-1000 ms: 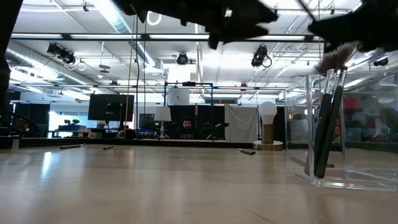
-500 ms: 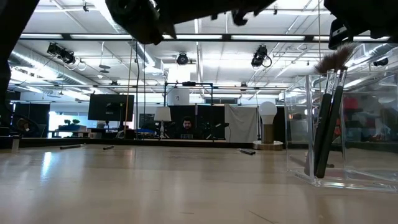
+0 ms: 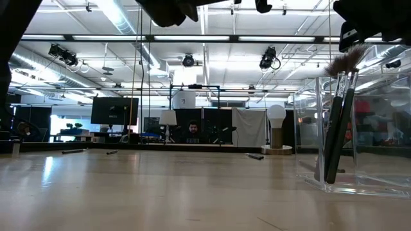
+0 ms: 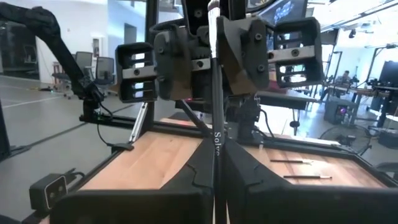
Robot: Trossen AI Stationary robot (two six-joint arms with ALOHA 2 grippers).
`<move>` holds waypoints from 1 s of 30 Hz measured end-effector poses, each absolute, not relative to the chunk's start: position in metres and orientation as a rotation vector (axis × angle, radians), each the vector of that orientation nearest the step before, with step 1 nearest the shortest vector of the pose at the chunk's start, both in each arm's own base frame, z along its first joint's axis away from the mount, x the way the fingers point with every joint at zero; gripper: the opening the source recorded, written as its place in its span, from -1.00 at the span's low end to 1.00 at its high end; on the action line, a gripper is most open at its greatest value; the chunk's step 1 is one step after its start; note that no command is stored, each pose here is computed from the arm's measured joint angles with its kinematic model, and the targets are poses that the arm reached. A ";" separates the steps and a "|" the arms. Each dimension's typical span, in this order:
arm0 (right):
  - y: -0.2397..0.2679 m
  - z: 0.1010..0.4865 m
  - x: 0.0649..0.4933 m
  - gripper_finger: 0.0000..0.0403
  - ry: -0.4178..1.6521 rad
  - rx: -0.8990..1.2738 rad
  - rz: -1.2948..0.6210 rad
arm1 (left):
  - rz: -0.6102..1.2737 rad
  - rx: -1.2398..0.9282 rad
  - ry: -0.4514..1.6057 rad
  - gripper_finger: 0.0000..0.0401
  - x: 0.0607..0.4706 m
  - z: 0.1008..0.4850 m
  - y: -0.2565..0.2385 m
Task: Put items in baskets/containers
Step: Put the eyeshadow brush into the middle section of the transparent organizer
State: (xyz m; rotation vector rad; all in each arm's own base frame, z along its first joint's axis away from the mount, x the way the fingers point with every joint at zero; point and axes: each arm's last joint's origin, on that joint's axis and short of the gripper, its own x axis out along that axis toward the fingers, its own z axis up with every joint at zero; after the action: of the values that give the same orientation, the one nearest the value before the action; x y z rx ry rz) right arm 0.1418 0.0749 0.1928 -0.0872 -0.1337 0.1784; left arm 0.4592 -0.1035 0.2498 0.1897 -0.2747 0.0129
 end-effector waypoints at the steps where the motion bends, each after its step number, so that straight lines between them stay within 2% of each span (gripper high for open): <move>1: 0.075 0.193 0.142 -0.95 -0.134 -0.088 0.182 | 0.012 0.186 -0.275 -0.54 0.459 0.250 -0.104; 4: 0.075 0.192 0.142 -0.94 -0.131 -0.088 0.185 | 0.007 0.191 -0.275 -0.83 0.458 0.250 -0.108; 6: 0.075 0.191 0.142 -0.91 -0.120 -0.078 0.187 | 0.004 0.198 -0.271 -0.92 0.458 0.250 -0.110; 10: 0.075 0.187 0.142 -0.74 -0.073 -0.034 0.193 | -0.005 0.178 -0.241 -0.90 0.458 0.249 -0.111; 14: 0.075 0.180 0.140 -0.43 0.018 -0.001 0.198 | -0.008 0.144 -0.182 -0.93 0.454 0.262 -0.111; 20: 0.073 0.172 0.128 -0.02 0.141 -0.009 0.233 | -0.046 0.045 0.022 -0.93 0.460 0.285 -0.114; 24: 0.070 0.173 0.119 0.08 0.198 0.021 0.244 | -0.110 -0.053 0.136 -0.91 0.467 0.307 -0.120; 30: 0.068 0.196 0.108 0.05 0.235 0.061 0.268 | -0.214 -0.193 0.220 -0.92 0.478 0.308 -0.129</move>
State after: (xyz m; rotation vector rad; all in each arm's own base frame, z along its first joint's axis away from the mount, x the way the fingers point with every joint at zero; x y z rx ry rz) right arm 0.1078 0.0677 0.1964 0.0607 0.2353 0.2676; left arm 0.4780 -0.1288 0.3079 -0.1925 0.2196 -0.2144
